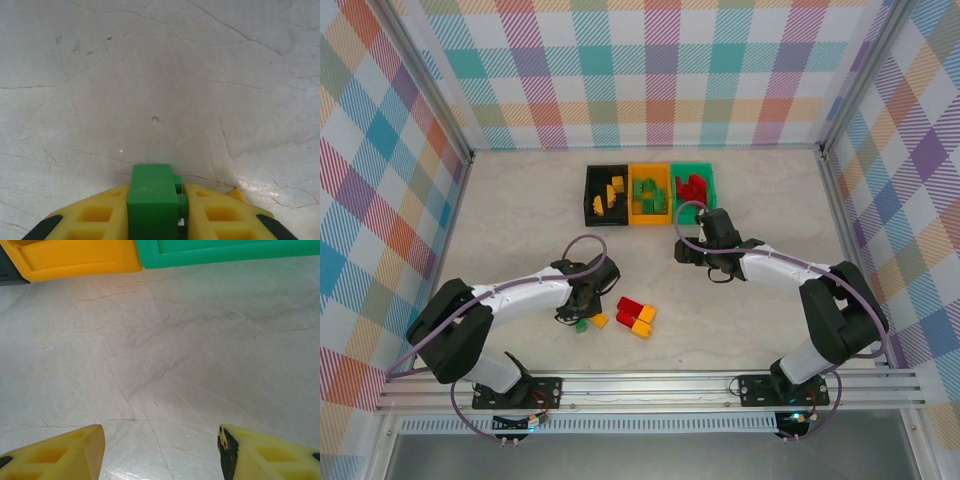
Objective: Sort the legos into containers by color
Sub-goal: Pick up the lego from the middle-left of the table.
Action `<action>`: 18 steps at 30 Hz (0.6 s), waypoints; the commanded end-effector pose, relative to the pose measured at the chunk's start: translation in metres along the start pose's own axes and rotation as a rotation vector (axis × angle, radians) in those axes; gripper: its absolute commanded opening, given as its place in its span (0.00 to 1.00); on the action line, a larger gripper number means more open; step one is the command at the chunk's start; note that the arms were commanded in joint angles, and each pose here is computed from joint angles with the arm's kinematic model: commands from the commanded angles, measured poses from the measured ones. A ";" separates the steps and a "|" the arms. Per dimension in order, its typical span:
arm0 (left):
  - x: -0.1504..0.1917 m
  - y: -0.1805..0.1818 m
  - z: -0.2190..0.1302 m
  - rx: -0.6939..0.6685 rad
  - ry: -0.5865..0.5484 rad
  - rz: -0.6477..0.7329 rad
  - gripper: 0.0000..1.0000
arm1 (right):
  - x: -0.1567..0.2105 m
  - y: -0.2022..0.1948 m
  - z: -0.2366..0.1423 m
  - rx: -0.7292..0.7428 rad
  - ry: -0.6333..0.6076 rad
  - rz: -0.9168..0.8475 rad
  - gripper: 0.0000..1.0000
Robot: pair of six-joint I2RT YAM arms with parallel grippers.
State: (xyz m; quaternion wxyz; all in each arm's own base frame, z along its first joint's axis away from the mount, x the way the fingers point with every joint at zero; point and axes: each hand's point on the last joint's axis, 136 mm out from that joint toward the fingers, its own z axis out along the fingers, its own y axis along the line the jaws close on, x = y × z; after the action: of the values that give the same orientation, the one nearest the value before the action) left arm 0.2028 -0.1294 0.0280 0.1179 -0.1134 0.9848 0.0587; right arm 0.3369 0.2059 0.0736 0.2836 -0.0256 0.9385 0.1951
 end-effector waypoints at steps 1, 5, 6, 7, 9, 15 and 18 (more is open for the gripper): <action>-0.010 0.000 -0.014 0.022 -0.039 -0.008 0.26 | -0.013 0.009 -0.008 -0.024 -0.050 -0.009 0.62; -0.031 -0.004 -0.042 0.062 -0.120 0.000 0.25 | -0.013 0.010 -0.008 -0.027 -0.049 -0.007 0.62; -0.037 -0.007 -0.050 0.075 -0.142 0.002 0.25 | -0.013 0.009 -0.008 -0.028 -0.049 -0.006 0.62; -0.043 -0.009 -0.056 0.085 -0.162 0.008 0.25 | -0.013 0.009 -0.007 -0.028 -0.048 -0.003 0.62; -0.056 -0.019 -0.070 0.111 -0.200 0.020 0.25 | -0.012 0.011 -0.007 -0.034 -0.045 -0.004 0.62; -0.100 -0.062 -0.098 0.143 -0.269 0.093 0.25 | -0.013 0.011 -0.007 -0.036 -0.046 -0.002 0.62; -0.125 -0.097 -0.107 0.187 -0.295 0.136 0.25 | -0.013 0.010 -0.008 -0.030 -0.049 -0.003 0.62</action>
State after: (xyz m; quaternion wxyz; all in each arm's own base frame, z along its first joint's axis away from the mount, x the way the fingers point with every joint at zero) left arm 0.3019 -0.2010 0.1480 0.2595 -0.0597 0.9637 -0.0204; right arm 0.3368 0.2061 0.0737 0.2834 -0.0257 0.9384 0.1959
